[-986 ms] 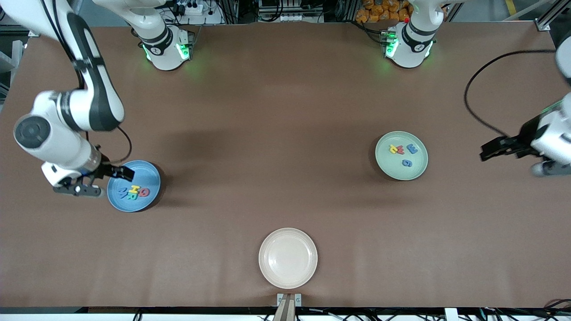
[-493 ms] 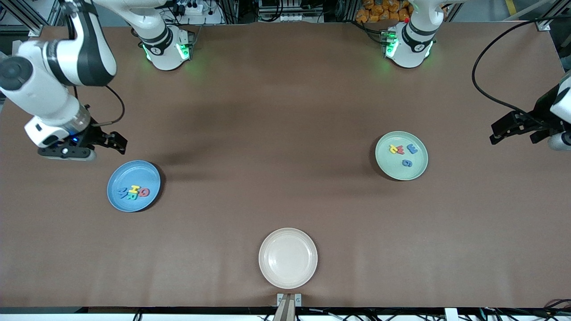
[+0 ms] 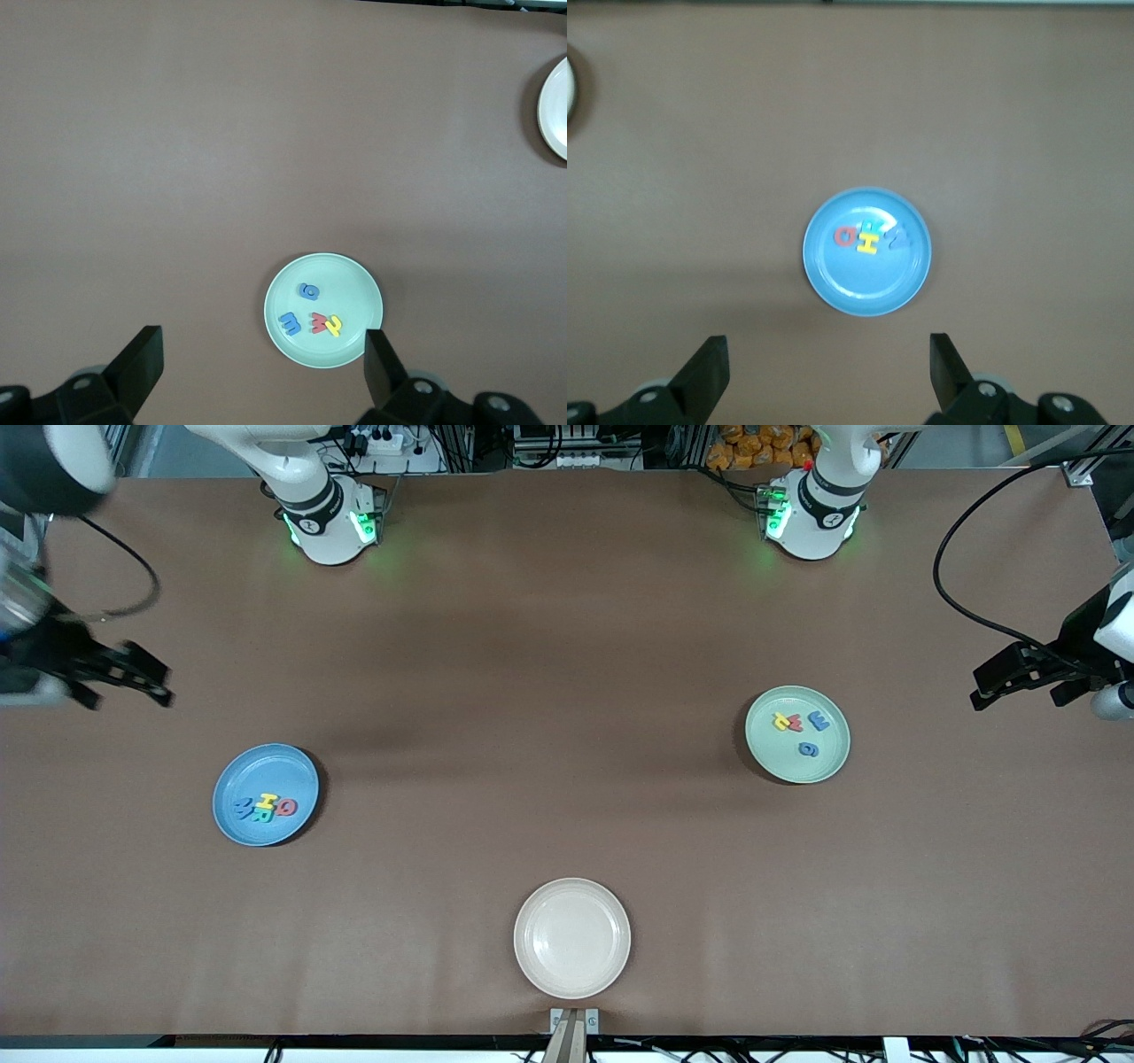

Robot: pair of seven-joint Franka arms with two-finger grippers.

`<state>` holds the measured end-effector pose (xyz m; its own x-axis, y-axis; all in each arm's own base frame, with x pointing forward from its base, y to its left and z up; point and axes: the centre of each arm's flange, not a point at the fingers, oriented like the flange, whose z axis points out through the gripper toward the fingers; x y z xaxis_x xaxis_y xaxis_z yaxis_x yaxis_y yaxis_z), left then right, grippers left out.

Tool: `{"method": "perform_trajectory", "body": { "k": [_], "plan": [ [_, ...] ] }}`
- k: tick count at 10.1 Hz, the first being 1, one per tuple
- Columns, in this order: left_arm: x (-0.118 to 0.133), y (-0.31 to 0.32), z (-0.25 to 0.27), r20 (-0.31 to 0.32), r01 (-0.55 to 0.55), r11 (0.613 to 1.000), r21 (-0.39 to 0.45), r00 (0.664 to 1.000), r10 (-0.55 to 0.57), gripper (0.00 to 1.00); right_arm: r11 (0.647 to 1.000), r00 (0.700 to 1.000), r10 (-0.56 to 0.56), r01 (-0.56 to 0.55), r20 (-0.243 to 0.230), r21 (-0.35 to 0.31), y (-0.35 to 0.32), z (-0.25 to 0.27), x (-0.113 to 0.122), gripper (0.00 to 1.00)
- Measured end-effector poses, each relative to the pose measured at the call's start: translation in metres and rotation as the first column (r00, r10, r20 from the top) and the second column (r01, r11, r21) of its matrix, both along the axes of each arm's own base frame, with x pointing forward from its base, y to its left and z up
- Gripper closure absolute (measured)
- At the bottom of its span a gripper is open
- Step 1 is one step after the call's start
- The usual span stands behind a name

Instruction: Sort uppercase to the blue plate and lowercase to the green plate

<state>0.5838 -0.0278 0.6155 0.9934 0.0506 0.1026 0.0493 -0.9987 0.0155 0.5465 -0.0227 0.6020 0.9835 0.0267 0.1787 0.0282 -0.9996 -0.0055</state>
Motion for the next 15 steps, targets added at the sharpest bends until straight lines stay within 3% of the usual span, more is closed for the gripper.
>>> {"method": "perform_trajectory", "body": {
  "k": [2, 5, 9, 15],
  "plan": [
    [0.000, -0.002, 0.000, 0.001, 0.011, 0.999, 0.035, 1.000, -0.011, 0.00, 1.000, 1.000, 0.012, -0.012, 0.005, -0.001, 0.003, 0.067, -0.012, 0.00],
    [0.000, -0.008, 0.006, 0.013, 0.021, 0.999, 0.042, 1.000, -0.021, 0.00, 1.000, 0.997, 0.019, -0.019, -0.077, 0.002, 0.005, 0.112, -0.034, 0.00],
    [0.001, 0.013, 0.014, 0.025, -0.021, 1.000, 0.006, 0.999, 0.021, 0.00, 1.000, 0.989, 0.019, -0.018, -0.147, 0.004, 0.005, 0.113, -0.030, 0.00],
    [0.015, -0.001, 0.005, -0.010, 0.003, 1.000, 0.003, 1.000, -0.003, 0.00, 1.000, 0.987, 0.013, -0.012, -0.162, 0.004, 0.002, 0.106, -0.024, 0.00]
  ]
}}
